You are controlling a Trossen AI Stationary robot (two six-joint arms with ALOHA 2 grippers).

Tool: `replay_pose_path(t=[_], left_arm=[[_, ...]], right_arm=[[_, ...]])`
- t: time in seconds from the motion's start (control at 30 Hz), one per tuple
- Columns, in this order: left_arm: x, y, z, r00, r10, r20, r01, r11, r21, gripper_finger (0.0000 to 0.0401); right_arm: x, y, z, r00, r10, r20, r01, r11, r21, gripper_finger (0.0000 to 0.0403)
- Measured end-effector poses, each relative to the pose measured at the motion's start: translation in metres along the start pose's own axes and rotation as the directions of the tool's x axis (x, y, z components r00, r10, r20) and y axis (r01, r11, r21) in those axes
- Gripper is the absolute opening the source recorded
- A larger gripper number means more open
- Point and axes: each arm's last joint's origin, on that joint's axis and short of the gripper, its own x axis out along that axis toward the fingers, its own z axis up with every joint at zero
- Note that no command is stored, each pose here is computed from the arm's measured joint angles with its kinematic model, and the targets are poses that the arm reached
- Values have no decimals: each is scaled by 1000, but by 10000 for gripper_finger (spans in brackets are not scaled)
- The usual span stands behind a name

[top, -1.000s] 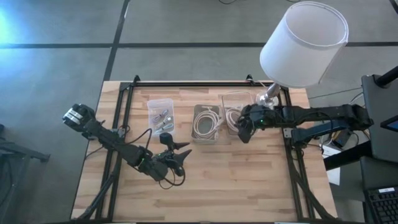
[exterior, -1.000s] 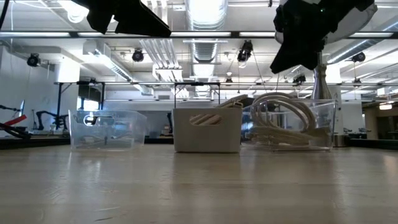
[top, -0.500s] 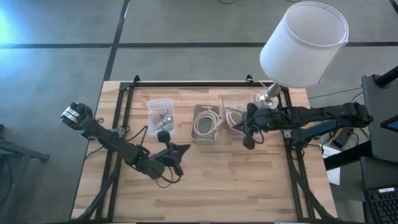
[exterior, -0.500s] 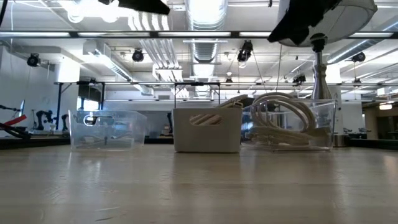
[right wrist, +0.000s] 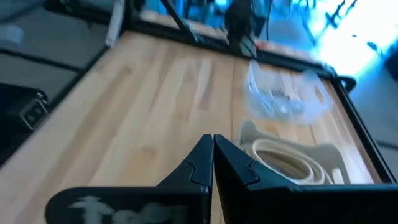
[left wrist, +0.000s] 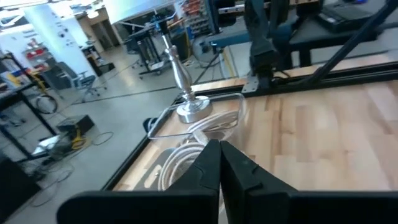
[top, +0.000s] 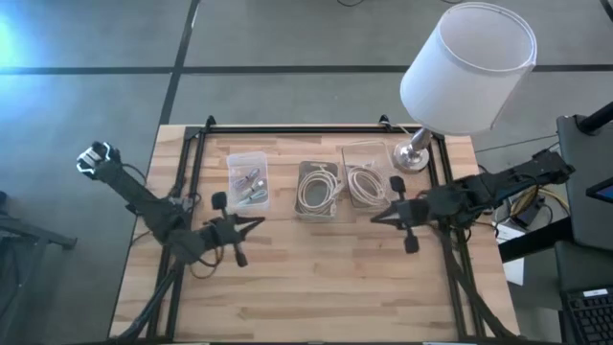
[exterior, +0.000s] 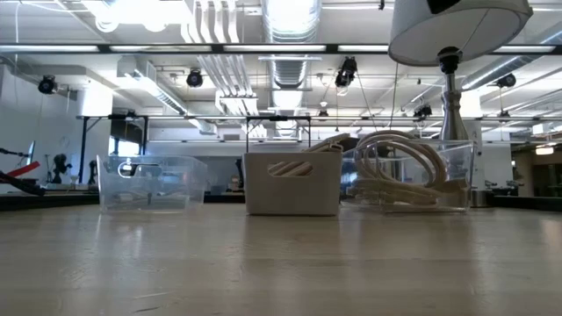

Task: Pick & Place USB Port
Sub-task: Return to Home Position

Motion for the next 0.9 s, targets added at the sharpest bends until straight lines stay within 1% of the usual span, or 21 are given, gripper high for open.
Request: replay_pose_path(t=[0.2,0.37,0.43,0.53,0.7,0.9], left_arm=[[-14,17,-23,1000,-23,11,24,999,-35,2],[-21,29,-45,999,-33,11,33,999,-35,2],[-23,33,-54,998,-53,14,54,998,-42,2],[-26,39,-67,993,-112,37,115,991,-73,1],[-27,47,-86,979,-148,141,161,983,-85,1],[-28,60,-104,914,-229,336,267,961,-72,1]], right_arm=[[-15,0,-24,996,8,93,-9,1000,10,8],[-23,-2,-48,985,6,173,-3,1000,-19,8],[-25,-2,-57,978,6,206,-3,1000,-14,8],[-26,-2,-74,970,0,243,1,1000,-4,8],[-23,-6,-98,954,-41,296,34,999,28,8],[-27,-13,-115,934,-57,352,43,998,48,8]])
